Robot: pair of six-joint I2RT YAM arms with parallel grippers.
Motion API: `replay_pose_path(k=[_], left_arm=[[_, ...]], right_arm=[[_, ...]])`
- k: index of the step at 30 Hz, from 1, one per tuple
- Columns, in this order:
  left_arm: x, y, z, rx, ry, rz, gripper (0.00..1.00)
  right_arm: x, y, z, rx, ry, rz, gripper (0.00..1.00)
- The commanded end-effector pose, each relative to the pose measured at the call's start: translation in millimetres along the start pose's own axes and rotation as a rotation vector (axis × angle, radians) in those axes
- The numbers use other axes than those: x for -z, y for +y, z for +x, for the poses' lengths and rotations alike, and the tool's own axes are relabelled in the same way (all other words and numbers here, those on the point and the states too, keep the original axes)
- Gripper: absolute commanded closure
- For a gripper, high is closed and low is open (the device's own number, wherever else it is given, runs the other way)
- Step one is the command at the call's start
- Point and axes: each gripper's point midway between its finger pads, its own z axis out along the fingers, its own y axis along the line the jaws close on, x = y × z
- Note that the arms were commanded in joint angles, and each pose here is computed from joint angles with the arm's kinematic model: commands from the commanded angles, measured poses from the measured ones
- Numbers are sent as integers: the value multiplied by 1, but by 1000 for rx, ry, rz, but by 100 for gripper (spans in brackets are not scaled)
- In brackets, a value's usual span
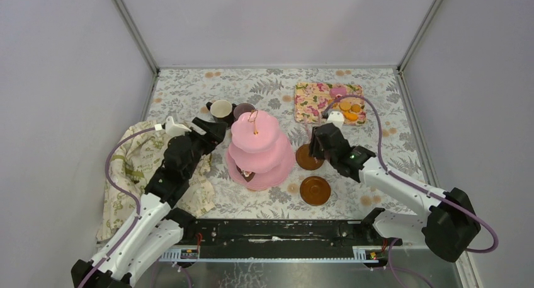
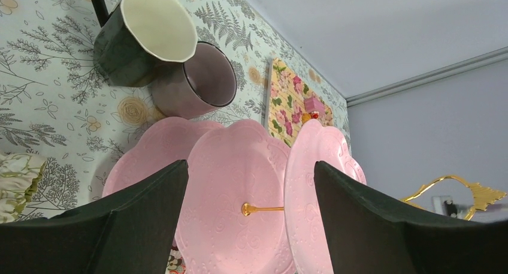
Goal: Serve the afternoon tea
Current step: Place the desert on the desert table, then place the clamp on the tray.
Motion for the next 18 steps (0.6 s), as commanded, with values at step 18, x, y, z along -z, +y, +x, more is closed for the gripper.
replay_pose_path(k=[18], left_arm=[[2,-28,-10,20,-16,103,16]], right_arm=[[-118,-106,-151,-174,-90,288,56]])
